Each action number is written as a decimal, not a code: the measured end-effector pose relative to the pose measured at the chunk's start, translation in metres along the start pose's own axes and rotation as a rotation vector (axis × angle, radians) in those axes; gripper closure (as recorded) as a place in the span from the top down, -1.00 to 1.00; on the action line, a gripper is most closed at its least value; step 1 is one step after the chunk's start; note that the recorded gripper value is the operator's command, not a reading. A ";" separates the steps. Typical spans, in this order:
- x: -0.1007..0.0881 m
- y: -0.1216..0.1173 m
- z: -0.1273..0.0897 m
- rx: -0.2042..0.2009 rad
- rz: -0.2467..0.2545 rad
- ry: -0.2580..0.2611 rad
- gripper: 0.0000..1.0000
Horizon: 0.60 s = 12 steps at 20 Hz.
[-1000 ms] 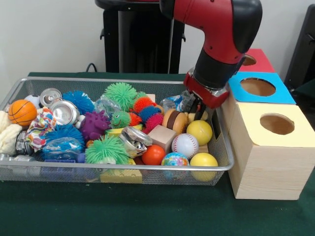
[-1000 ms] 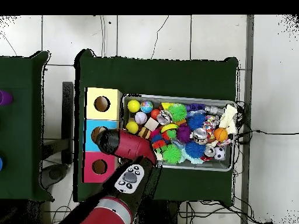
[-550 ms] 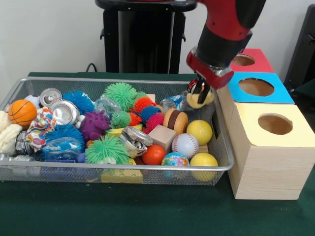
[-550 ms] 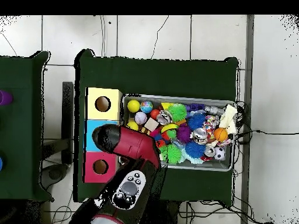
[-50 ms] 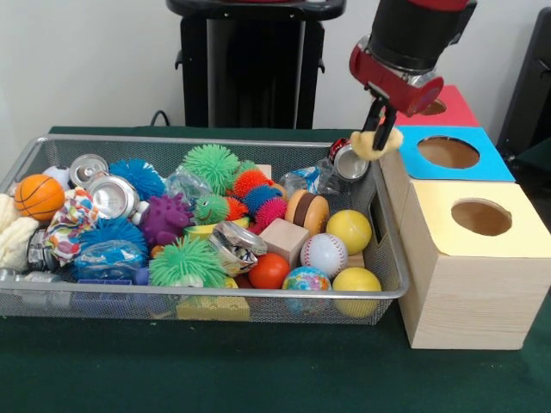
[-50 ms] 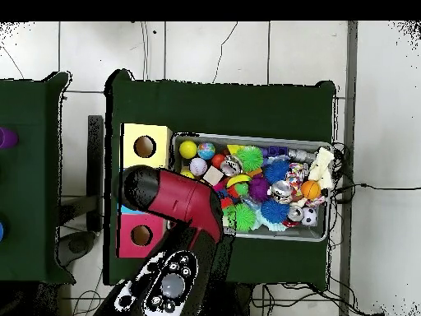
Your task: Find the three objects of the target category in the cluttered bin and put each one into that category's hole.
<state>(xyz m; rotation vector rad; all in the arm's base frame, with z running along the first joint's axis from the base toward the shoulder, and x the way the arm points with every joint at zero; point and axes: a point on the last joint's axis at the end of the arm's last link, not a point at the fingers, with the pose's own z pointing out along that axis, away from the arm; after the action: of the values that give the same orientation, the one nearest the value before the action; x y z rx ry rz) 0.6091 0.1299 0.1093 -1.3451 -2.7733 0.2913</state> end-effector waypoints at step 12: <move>0.007 0.005 -0.039 -0.038 -0.017 -0.037 -1.00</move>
<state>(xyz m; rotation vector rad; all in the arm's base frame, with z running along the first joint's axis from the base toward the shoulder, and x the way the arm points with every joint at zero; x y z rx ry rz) 0.6139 0.1445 0.1462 -1.3366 -2.8329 0.2665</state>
